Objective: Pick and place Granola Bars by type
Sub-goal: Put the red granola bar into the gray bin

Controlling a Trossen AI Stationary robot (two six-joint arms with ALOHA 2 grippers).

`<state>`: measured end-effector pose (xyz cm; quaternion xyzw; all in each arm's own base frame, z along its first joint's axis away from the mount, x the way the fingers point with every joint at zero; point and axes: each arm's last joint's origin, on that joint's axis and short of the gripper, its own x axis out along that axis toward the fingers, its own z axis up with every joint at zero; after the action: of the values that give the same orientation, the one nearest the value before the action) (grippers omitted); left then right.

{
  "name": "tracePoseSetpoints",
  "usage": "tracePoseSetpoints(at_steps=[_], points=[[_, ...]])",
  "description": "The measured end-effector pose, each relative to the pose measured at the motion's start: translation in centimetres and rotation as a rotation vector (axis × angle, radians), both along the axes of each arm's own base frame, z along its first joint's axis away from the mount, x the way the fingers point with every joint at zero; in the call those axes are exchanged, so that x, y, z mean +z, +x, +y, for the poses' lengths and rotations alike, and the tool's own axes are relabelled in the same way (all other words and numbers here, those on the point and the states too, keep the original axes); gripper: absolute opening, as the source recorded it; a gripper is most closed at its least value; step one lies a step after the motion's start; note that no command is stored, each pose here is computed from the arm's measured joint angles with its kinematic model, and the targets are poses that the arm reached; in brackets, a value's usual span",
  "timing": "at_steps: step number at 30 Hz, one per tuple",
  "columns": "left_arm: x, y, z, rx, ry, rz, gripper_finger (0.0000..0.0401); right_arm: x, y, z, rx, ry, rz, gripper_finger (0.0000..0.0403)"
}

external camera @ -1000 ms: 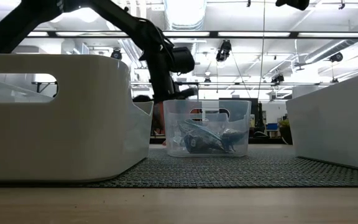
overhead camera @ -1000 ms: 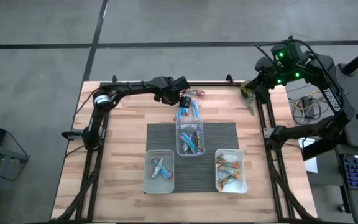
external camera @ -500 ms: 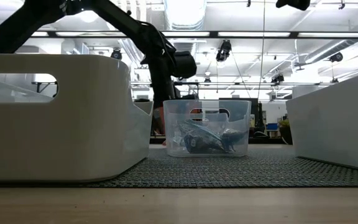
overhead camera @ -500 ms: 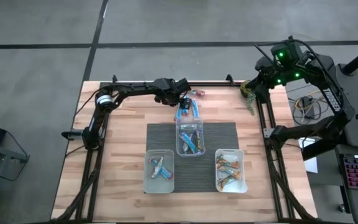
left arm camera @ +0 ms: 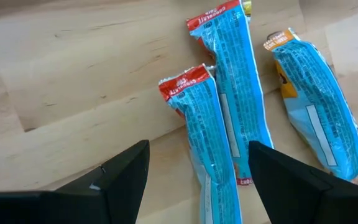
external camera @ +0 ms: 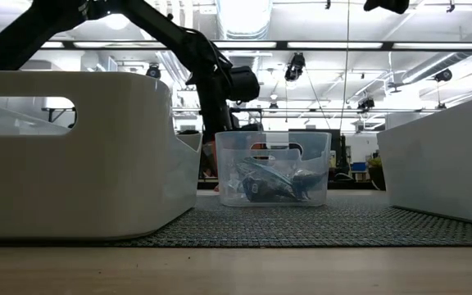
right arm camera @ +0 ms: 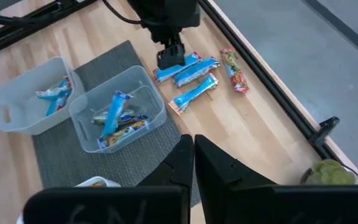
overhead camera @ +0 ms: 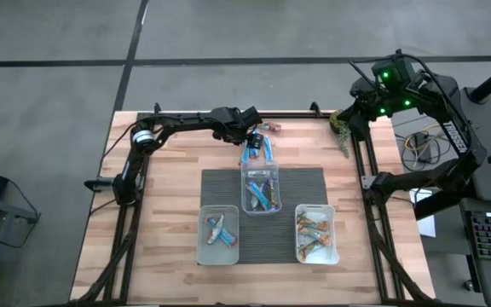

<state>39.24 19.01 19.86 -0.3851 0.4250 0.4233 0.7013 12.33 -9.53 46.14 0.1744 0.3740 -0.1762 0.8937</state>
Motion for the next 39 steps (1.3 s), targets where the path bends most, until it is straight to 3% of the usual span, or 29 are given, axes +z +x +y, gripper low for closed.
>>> tracePoseSetpoints(at_steps=[27, 32, 39], points=[[-3.4, 0.7, 0.0, -0.035, -0.040, 0.083, 0.0247, 0.0, 0.0, 0.0, -0.012, -0.002, 0.000, 0.0008], [-3.4, 0.6, -0.1, -0.052, -0.040, 0.094, 0.0219, 0.0, 0.0, 0.0, -0.014, -0.001, -0.001, 0.0008], [-3.5, 0.6, -0.1, -0.061, -0.046, 0.096, 0.0146, 0.0, 0.0, -0.1, -0.014, -0.003, -0.004, 0.0008]])
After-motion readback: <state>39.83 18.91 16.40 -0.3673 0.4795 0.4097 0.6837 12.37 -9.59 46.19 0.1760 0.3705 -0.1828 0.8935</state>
